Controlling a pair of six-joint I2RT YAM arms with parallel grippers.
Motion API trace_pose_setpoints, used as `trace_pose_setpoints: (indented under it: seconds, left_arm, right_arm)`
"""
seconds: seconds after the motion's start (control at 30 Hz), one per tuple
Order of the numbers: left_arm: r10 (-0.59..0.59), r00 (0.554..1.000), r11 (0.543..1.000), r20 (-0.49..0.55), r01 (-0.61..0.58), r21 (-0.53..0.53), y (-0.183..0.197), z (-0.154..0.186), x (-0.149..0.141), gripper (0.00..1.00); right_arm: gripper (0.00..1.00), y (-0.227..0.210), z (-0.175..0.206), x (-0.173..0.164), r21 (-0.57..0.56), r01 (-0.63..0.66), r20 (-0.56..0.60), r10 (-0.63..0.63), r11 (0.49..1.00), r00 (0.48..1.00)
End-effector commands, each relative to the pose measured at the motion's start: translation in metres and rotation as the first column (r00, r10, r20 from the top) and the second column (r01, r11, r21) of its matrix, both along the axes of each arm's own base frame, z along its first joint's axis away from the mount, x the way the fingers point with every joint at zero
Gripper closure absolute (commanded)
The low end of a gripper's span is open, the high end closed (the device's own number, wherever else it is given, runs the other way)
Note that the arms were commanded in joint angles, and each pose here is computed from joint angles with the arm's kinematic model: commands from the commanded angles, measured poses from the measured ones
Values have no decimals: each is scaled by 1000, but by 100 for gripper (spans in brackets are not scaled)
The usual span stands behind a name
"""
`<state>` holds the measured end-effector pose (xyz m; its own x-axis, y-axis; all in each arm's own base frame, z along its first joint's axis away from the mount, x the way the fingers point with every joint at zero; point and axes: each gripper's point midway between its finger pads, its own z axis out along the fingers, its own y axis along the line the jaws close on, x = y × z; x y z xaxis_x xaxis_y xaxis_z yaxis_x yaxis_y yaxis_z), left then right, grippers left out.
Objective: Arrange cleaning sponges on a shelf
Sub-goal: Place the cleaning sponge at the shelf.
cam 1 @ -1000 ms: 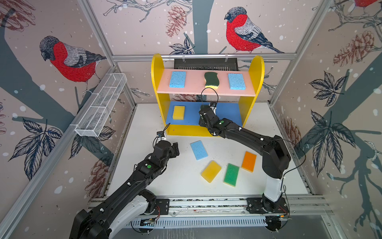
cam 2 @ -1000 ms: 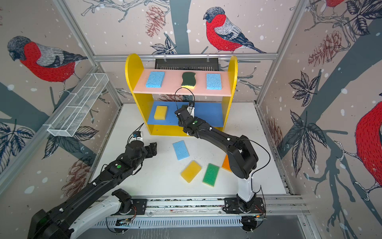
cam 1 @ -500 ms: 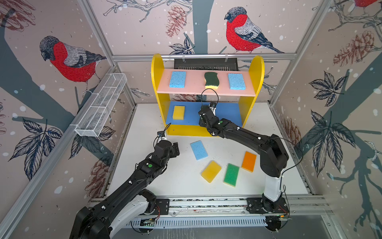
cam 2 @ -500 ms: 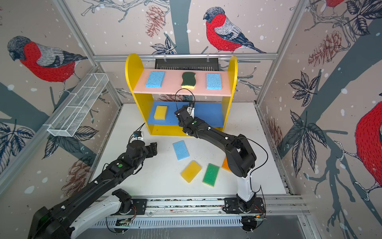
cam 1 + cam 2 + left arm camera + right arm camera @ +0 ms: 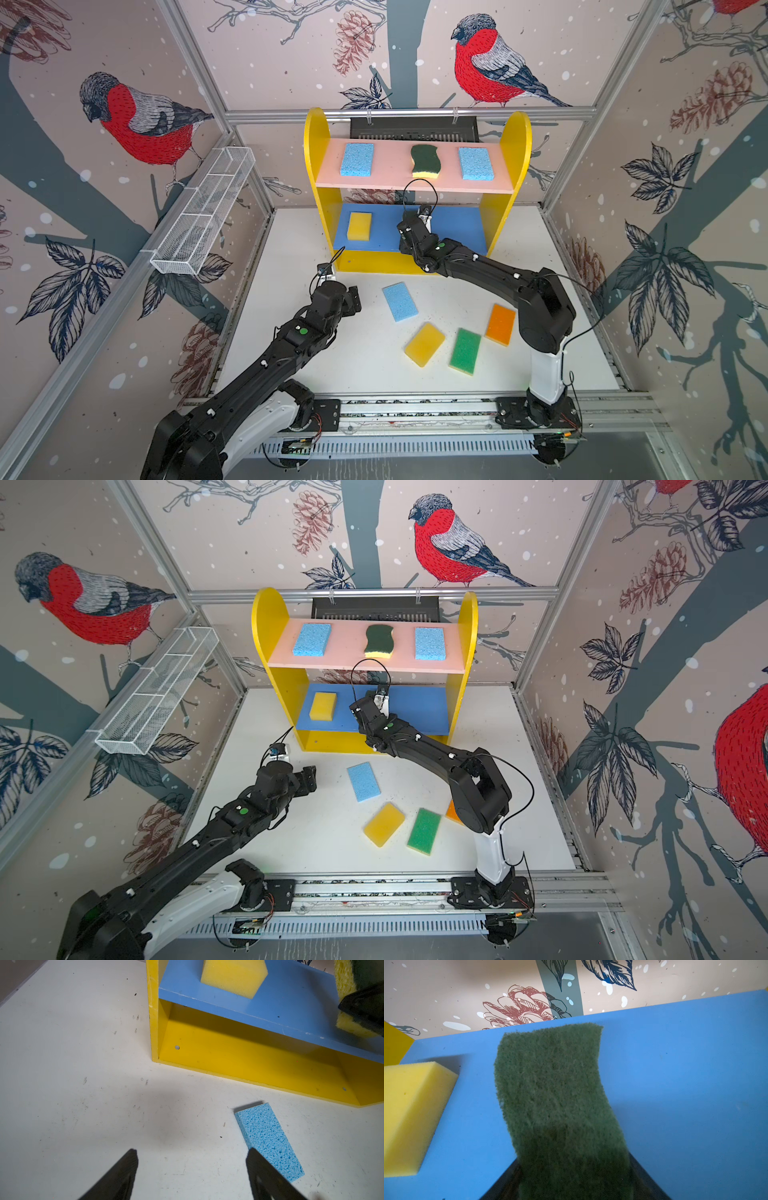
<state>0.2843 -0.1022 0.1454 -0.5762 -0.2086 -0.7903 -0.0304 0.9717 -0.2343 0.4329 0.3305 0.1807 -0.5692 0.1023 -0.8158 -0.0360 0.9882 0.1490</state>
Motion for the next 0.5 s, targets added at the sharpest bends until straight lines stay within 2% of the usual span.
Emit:
trace_pose_setpoints:
  seconds: [0.0, 0.47]
  left_arm:
    - [4, 1000, 1000, 17, -4, 3, 1, 3, 3, 17]
    - [9, 1000, 1000, 10, -9, 6, 2, 2, 3, 18]
  right_arm:
    - [33, 0, 6, 5, 2, 10, 30, -11, 1000, 999]
    - [33, -4, -1, 10, 7, 17, 13, -17, 1000, 1000]
